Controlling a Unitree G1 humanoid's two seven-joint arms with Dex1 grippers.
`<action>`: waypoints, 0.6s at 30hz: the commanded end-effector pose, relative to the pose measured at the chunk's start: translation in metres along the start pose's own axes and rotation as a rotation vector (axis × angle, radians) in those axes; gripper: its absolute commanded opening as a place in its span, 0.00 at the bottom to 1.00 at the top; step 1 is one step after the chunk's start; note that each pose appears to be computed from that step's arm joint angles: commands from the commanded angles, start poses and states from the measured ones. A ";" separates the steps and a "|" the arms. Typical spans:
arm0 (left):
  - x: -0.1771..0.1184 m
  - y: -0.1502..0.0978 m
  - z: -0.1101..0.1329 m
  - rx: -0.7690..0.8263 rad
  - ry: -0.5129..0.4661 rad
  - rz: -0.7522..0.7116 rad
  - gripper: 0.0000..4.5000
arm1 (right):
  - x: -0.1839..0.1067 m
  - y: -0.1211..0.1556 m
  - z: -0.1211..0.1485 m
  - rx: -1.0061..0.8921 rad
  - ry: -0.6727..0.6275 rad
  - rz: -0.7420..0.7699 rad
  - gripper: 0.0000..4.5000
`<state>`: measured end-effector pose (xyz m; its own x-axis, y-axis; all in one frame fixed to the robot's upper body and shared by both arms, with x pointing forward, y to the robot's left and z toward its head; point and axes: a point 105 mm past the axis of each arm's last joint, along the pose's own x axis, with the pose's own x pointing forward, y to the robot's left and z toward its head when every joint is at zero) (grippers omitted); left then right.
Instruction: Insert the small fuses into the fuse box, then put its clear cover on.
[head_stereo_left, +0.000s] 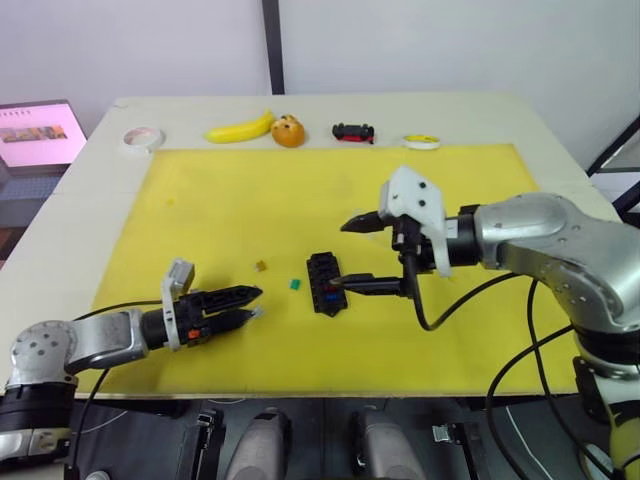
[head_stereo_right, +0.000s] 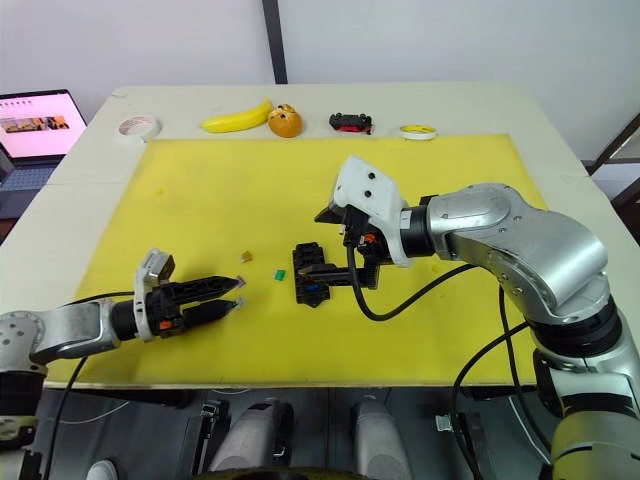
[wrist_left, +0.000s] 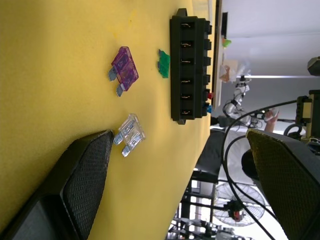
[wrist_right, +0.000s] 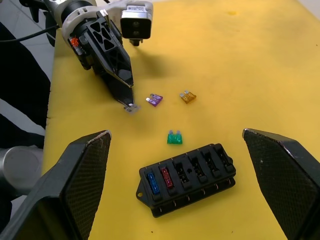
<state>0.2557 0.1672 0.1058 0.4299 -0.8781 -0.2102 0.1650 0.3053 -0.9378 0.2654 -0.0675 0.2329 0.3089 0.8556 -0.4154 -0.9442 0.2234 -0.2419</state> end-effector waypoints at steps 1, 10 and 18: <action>0.009 0.015 -0.011 -0.029 0.043 0.053 0.94 | -0.002 0.002 0.009 -0.041 -0.024 -0.005 1.00; 0.006 0.024 -0.011 -0.032 0.037 0.084 0.72 | -0.002 0.001 0.011 -0.043 -0.027 -0.009 1.00; 0.005 0.028 -0.012 -0.030 0.033 0.096 0.52 | -0.002 0.002 0.011 -0.045 -0.029 -0.009 1.00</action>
<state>0.2570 0.1681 0.0925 0.4324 -0.8636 -0.2592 0.1548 0.3542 -0.9223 0.2661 -0.0676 0.2331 0.3158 0.8540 -0.4134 -0.9419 0.2298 -0.2448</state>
